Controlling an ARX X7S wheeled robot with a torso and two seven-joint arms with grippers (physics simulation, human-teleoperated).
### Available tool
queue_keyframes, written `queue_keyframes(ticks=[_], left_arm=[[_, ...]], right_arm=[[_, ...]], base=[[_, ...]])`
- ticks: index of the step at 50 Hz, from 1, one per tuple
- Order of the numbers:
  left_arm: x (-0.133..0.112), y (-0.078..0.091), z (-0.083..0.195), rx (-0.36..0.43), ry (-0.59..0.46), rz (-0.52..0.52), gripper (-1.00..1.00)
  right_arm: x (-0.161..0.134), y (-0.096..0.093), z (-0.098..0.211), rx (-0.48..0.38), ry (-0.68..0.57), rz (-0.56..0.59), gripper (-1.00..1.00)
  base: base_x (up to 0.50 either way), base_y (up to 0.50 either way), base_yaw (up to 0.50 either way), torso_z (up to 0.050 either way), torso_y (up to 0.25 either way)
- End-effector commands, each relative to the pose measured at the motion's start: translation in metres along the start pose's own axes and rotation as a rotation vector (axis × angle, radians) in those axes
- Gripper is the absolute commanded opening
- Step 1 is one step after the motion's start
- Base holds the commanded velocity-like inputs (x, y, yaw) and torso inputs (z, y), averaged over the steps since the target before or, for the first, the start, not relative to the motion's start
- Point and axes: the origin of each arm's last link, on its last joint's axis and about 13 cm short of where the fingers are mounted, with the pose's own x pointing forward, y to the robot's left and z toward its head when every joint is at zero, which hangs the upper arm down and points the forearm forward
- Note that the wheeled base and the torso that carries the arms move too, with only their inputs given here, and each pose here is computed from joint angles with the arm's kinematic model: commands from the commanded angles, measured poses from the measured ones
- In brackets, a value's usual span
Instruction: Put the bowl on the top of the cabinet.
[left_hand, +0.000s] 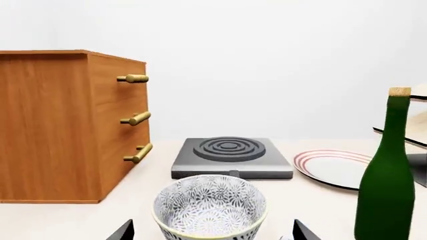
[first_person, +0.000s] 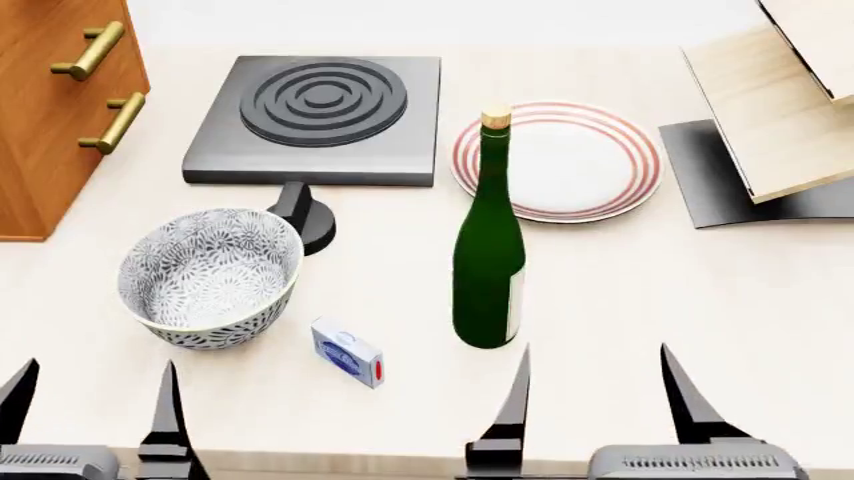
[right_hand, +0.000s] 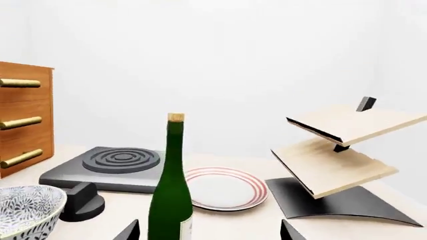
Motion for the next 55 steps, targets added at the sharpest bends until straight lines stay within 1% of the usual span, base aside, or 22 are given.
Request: queue_keyframes(ticks=[1, 5, 9, 17, 21, 22, 23, 25, 31, 40, 41, 52, 55], left_arm=[[0.0048, -0.0008, 0.0242, 0.008, -0.057, 0.003, 1.00], [0.0075, -0.0005, 0.0248, 0.008, -0.058, 0.010, 1.00], [0.0070, -0.0002, 0.0285, 0.015, -0.067, 0.015, 1.00], [0.0070, 0.0002, 0.0298, 0.011, -0.072, 0.016, 1.00], [0.0062, -0.0003, 0.0305, 0.013, -0.075, 0.014, 1.00], [0.0064, -0.0003, 0.0301, 0.013, -0.074, 0.014, 1.00], [0.0067, -0.0003, 0.0296, 0.014, -0.073, 0.014, 1.00], [0.0063, -0.0003, 0.0297, 0.014, -0.073, 0.014, 1.00], [0.0063, -0.0002, 0.0300, 0.010, -0.073, 0.015, 1.00], [0.0069, -0.0001, 0.0311, 0.012, -0.073, 0.013, 1.00], [0.0069, -0.0001, 0.0316, 0.011, -0.074, 0.013, 1.00], [0.0059, 0.0003, 0.0314, 0.010, -0.074, 0.014, 1.00], [0.0056, 0.0005, 0.0310, 0.009, -0.071, 0.013, 1.00]], right_arm=[[0.0047, -0.0034, 0.0214, -0.011, -0.054, -0.004, 1.00], [0.0074, -0.0042, 0.0220, -0.001, -0.059, -0.013, 1.00], [0.0071, -0.0038, 0.0234, -0.018, -0.065, -0.016, 1.00], [0.0075, -0.0061, 0.0211, 0.019, -0.044, -0.029, 1.00], [0.0075, -0.0059, 0.0186, -0.004, -0.037, -0.030, 1.00], [0.0072, -0.0058, 0.0181, 0.003, -0.038, -0.028, 1.00], [0.0078, -0.0064, 0.0173, 0.006, -0.038, -0.038, 1.00], [0.0094, -0.0065, 0.0157, -0.015, -0.033, -0.056, 1.00], [0.0090, -0.0072, 0.0168, 0.003, -0.037, -0.057, 1.00], [0.0104, -0.0066, 0.0196, 0.011, -0.042, -0.050, 1.00], [0.0107, -0.0066, 0.0195, -0.003, -0.041, -0.056, 1.00], [0.0098, -0.0059, 0.0170, 0.002, -0.038, -0.050, 1.00], [0.0099, -0.0054, 0.0166, -0.016, -0.049, -0.059, 1.00]], base=[[0.00, 0.00, 0.00, 0.000, 0.000], [0.00, 0.00, 0.00, 0.000, 0.000], [0.00, 0.00, 0.00, 0.000, 0.000], [0.00, 0.00, 0.00, 0.000, 0.000], [0.00, 0.00, 0.00, 0.000, 0.000], [0.00, 0.00, 0.00, 0.000, 0.000], [0.00, 0.34, 0.00, 0.000, 0.000], [0.00, 0.50, 0.00, 0.000, 0.000], [0.00, 0.49, 0.00, 0.000, 0.000], [0.00, 0.14, 0.00, 0.000, 0.000], [0.00, 0.50, 0.00, 0.000, 0.000], [0.00, 0.50, 0.00, 0.000, 0.000], [0.00, 0.49, 0.00, 0.000, 0.000]])
